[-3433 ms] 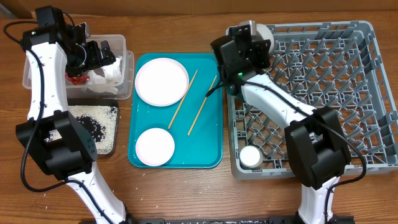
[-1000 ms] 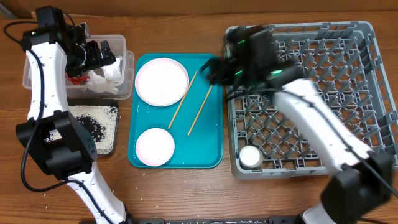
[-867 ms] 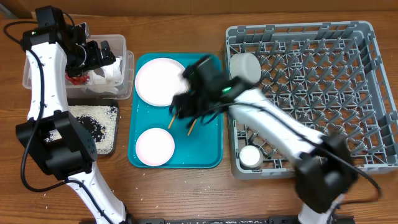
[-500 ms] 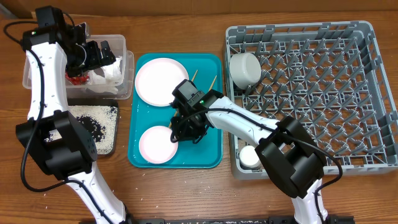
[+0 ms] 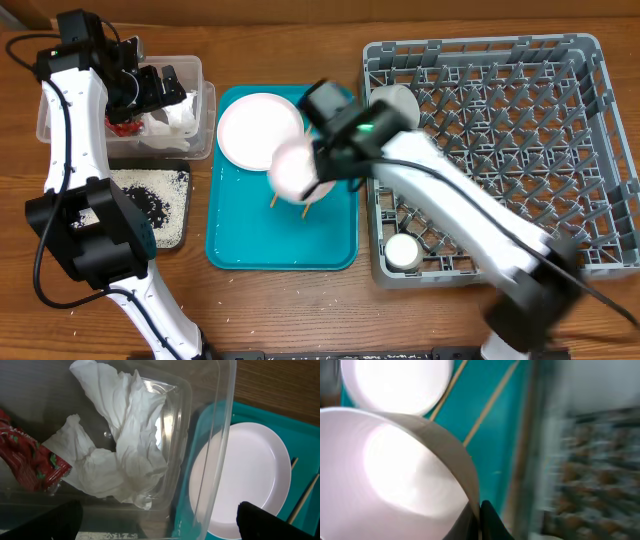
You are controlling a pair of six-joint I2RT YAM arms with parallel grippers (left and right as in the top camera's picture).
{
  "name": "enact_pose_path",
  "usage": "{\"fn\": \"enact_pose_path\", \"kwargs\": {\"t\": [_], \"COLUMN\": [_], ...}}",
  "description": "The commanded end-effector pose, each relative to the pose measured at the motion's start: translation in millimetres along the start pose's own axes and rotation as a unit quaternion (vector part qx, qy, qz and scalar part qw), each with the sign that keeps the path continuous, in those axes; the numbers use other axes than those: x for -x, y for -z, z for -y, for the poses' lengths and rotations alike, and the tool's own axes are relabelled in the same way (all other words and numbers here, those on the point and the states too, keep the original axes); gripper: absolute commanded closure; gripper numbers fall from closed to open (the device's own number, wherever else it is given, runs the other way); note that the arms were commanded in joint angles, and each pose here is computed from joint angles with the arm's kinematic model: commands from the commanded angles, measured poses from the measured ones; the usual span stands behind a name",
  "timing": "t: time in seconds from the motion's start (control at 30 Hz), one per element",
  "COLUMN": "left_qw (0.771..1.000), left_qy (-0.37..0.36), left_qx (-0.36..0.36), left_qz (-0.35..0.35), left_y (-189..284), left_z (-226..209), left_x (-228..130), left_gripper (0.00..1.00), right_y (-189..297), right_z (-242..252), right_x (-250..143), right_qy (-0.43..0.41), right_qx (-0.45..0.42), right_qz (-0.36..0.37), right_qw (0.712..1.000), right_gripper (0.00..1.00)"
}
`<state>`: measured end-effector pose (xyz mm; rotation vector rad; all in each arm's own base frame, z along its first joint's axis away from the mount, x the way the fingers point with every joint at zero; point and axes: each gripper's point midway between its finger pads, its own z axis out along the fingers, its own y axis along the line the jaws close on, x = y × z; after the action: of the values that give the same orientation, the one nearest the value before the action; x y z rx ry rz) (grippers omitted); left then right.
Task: Sort waste into correct bins and load items into the dishwasher
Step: 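Lift the pink plate and carry it into the dish rack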
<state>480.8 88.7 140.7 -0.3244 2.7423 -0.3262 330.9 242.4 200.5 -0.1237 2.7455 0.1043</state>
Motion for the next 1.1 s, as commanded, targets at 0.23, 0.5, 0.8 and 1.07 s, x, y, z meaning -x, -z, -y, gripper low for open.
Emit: {"fn": "enact_pose_path", "kwargs": {"t": [0.23,0.5,0.8,1.07], "left_qw": [1.0,1.0,1.0,1.0], "left_qy": [-0.006,-0.006,-0.006,-0.006], "left_qx": [0.001,0.001,0.001,0.001], "left_qz": [0.019,0.018,0.019,0.018], "left_y": [11.9,11.9,11.9,11.9], "left_z": [3.0,3.2,3.0,3.2], "left_x": [8.7,8.7,8.7,8.7], "left_gripper": [0.0,0.0,0.0,0.0], "right_y": [92.3,54.3,8.8,-7.1], "right_z": [142.1,157.0,156.9,177.8], "right_x": [16.5,27.8,25.4,25.8], "right_qy": [-0.106,0.019,0.112,0.141], "right_qx": [-0.334,-0.491,-0.552,-0.575], "right_qz": [0.193,0.18,0.118,0.063], "right_qw": [0.917,0.852,0.818,0.803], "right_gripper": [0.96,0.96,0.96,0.96]}}
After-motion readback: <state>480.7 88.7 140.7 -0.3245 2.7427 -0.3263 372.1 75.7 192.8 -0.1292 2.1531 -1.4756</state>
